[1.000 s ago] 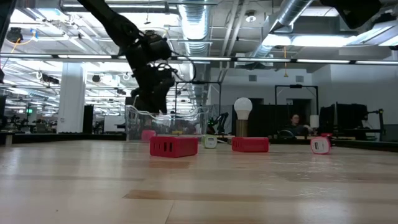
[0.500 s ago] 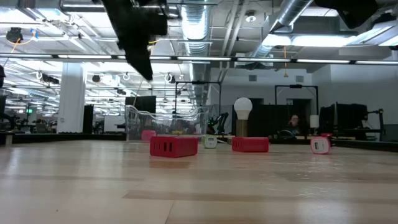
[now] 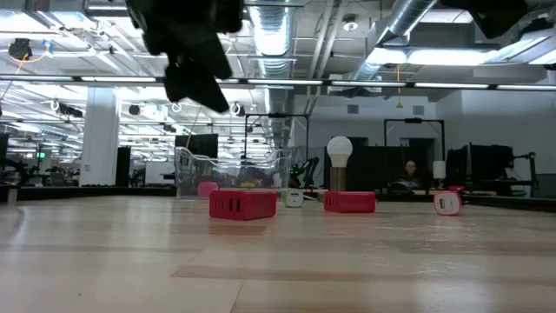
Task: Pick & Place Office items
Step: Put the bottom red charger adapter into the transparent bin
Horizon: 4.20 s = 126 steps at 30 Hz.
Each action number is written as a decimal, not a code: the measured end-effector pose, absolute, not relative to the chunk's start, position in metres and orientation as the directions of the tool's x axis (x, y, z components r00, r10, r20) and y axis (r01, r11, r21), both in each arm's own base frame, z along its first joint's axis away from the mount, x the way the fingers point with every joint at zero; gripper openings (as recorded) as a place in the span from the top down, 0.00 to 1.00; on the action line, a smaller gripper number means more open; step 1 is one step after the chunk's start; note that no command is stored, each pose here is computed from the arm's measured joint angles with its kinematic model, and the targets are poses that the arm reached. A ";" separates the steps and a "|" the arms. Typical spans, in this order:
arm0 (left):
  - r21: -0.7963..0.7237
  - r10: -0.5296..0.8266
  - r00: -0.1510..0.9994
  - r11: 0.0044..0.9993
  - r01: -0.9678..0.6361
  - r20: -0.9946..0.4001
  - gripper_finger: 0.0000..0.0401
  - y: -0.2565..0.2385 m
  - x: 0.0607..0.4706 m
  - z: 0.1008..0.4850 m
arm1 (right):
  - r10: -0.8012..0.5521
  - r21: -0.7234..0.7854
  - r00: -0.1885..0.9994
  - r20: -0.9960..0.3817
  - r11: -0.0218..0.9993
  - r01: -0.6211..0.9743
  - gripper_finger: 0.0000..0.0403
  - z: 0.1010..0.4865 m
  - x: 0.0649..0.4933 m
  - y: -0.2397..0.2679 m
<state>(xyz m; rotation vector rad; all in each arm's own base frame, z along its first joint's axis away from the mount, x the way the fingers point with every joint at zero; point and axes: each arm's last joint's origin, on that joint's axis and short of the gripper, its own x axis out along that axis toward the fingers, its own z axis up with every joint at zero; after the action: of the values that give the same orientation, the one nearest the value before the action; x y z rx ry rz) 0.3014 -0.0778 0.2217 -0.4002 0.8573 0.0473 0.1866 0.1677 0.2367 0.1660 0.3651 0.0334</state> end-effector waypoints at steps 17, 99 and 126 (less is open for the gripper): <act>-0.371 -0.065 0.567 0.815 -0.445 -0.821 0.25 -0.044 0.332 0.166 | 0.134 0.139 0.920 -0.369 0.986 -0.088 0.31 0.236 0.177 0.178; -0.024 0.207 0.234 0.697 -0.716 -0.950 0.32 0.018 0.311 0.137 | 0.182 0.139 0.907 -0.380 0.981 -0.138 0.31 0.234 0.166 0.187; -0.153 0.475 0.790 0.812 -0.563 -0.388 0.50 0.081 0.265 0.328 | 0.093 0.128 0.932 -0.351 0.991 -0.051 0.31 0.236 0.171 0.181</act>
<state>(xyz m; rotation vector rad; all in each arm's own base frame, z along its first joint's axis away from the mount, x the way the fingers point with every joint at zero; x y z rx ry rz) 0.2648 0.0809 0.3283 -0.2678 0.3435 0.5657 0.1711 0.1814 0.2356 0.1172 0.3645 0.0735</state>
